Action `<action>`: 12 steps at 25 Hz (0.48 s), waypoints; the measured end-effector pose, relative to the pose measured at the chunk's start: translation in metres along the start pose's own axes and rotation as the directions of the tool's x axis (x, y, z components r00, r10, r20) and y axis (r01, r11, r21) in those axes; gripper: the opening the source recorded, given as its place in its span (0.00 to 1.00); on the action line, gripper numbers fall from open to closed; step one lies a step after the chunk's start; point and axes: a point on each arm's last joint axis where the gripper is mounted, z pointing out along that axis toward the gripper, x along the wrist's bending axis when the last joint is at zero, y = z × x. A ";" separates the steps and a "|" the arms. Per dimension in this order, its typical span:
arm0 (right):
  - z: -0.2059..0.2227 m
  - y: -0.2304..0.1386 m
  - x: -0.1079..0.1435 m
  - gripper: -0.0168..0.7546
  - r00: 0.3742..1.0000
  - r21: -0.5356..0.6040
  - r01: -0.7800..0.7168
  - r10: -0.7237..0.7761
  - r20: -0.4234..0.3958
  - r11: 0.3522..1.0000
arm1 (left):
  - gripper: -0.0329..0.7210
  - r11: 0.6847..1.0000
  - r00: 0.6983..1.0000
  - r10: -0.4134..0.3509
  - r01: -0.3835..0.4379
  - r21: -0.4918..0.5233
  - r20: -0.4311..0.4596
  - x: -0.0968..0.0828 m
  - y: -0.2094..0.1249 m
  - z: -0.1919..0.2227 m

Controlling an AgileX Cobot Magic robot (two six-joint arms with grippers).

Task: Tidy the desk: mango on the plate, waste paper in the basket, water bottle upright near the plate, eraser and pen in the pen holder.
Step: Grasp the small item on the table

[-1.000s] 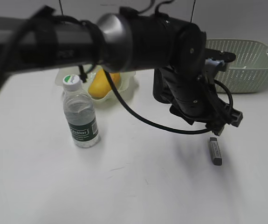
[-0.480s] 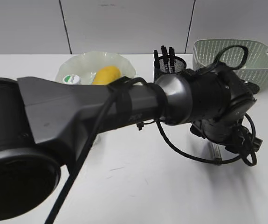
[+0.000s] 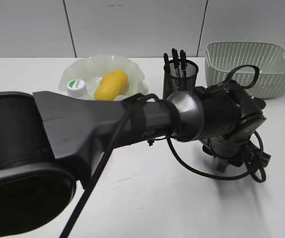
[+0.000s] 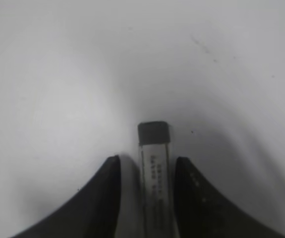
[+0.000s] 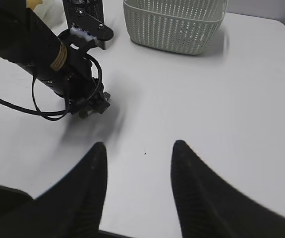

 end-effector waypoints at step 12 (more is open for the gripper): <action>0.000 0.000 0.000 0.47 1.000 0.000 0.001 -0.001 0.000 1.000 | 0.23 0.938 1.000 -0.025 0.026 -0.345 0.006 0.060 0.081 -0.087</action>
